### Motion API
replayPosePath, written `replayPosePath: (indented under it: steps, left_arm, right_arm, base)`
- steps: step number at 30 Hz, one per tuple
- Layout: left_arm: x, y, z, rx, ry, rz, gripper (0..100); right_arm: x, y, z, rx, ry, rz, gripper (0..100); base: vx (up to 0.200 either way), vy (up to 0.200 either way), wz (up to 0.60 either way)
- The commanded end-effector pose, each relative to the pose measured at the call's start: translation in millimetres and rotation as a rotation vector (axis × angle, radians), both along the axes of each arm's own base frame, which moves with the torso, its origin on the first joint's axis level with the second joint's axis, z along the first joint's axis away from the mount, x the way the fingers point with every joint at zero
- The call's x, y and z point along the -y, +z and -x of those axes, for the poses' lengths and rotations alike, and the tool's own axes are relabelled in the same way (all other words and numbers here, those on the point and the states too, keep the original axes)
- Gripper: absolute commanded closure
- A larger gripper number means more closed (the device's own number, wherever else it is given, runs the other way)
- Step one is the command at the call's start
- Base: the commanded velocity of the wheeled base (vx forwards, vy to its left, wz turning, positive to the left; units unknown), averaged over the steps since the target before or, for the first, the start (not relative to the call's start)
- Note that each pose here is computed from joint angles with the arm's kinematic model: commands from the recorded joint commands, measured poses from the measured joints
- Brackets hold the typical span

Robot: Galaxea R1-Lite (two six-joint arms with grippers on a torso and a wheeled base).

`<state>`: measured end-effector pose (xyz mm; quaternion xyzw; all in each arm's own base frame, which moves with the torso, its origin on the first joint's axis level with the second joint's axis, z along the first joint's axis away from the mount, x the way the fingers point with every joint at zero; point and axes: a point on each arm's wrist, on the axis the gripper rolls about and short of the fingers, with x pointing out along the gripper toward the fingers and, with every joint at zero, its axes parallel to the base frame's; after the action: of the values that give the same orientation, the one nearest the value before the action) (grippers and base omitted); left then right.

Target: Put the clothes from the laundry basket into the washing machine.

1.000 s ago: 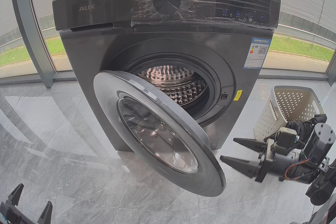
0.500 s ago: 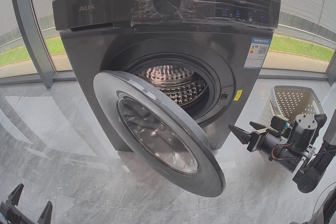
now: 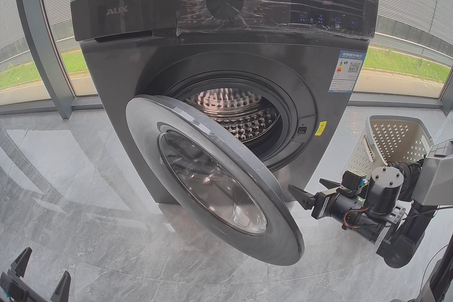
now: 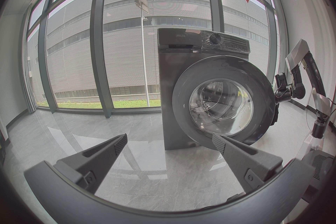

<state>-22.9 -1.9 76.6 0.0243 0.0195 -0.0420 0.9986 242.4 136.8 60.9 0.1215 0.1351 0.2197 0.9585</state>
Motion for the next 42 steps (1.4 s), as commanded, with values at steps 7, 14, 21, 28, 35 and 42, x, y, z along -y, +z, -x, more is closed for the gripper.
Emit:
replayPosePath:
  steps: [7,14,21,28,35,42]
  left_arm:
    - [0.0,-5.3,0.0,0.0,0.0,-0.005,0]
    - [0.0,-5.3,0.0,0.0,0.0,-0.005,0]
    - [0.0,-5.3,0.0,0.0,0.0,-0.006,0]
    - [0.0,-5.3,0.0,0.0,0.0,-0.008,0]
    - [0.0,-5.3,0.0,0.0,0.0,-0.006,0]
    - [0.0,-5.3,0.0,0.0,0.0,-0.005,0]
  right_arm:
    - [-24.5,-3.0,27.6,-0.028,0.125,0.015,0]
    - [-24.1,-1.8,46.4,-0.051,0.225,0.025,0]
    - [-24.6,4.8,35.4,-0.011,0.191,0.003,0]
    - [-12.7,12.6,6.6,0.052,0.039,-0.014,0]
    - [-24.6,-11.2,-33.8,0.056,0.006,0.014,0]
    - [-28.7,-41.7,-51.1,0.027,0.001,0.082,0]
  base:
    - [0.0,0.0,0.0]
    - [0.0,0.0,0.0]
    - [0.0,0.0,0.0]
    - [0.0,0.0,0.0]
    - [0.0,0.0,0.0]
    - [0.0,0.0,0.0]
